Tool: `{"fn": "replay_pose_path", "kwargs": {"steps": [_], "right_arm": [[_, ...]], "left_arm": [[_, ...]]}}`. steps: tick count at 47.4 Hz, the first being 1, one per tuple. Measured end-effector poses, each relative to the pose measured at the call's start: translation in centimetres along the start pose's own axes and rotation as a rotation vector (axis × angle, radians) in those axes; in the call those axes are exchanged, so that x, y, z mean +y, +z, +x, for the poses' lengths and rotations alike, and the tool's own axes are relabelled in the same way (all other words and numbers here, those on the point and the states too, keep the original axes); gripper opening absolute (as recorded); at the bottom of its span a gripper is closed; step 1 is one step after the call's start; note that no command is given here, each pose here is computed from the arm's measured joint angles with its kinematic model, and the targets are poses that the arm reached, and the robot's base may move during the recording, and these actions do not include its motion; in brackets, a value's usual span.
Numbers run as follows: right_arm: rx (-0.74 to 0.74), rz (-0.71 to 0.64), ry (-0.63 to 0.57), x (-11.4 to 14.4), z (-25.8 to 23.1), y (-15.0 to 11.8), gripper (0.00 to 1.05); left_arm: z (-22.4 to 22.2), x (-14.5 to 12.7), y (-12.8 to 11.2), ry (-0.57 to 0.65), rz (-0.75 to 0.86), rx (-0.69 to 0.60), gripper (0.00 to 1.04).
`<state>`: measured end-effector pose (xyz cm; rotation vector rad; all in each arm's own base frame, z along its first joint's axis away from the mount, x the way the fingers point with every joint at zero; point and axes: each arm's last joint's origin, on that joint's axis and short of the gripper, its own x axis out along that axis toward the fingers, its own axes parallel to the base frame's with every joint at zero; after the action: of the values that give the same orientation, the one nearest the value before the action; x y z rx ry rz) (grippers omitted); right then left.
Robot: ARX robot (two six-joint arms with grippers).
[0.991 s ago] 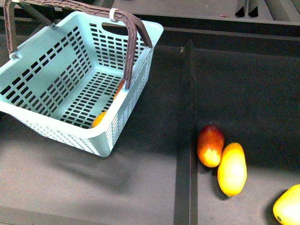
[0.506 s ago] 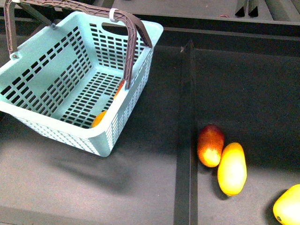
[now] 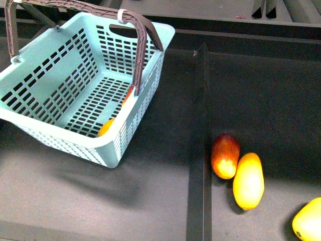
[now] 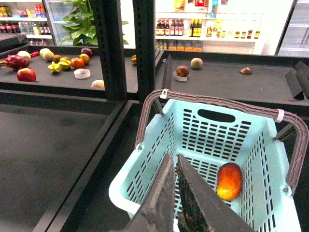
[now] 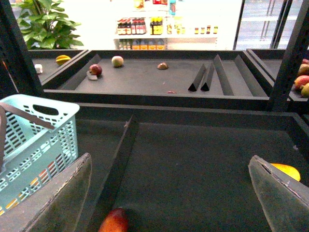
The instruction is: Pick lemon and mango into basket
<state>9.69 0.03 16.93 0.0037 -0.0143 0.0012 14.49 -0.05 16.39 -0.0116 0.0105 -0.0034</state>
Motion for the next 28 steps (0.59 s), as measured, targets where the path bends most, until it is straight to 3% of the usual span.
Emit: {"fn": "replay_pose_path", "kwargs": {"steps": [28], "right_arm": [[0.000,0.000,0.000,0.0,0.0,0.0,0.96]], "left_arm": [[-2.8,0.0,0.7,0.000,0.000,-0.026,0.03]]}}
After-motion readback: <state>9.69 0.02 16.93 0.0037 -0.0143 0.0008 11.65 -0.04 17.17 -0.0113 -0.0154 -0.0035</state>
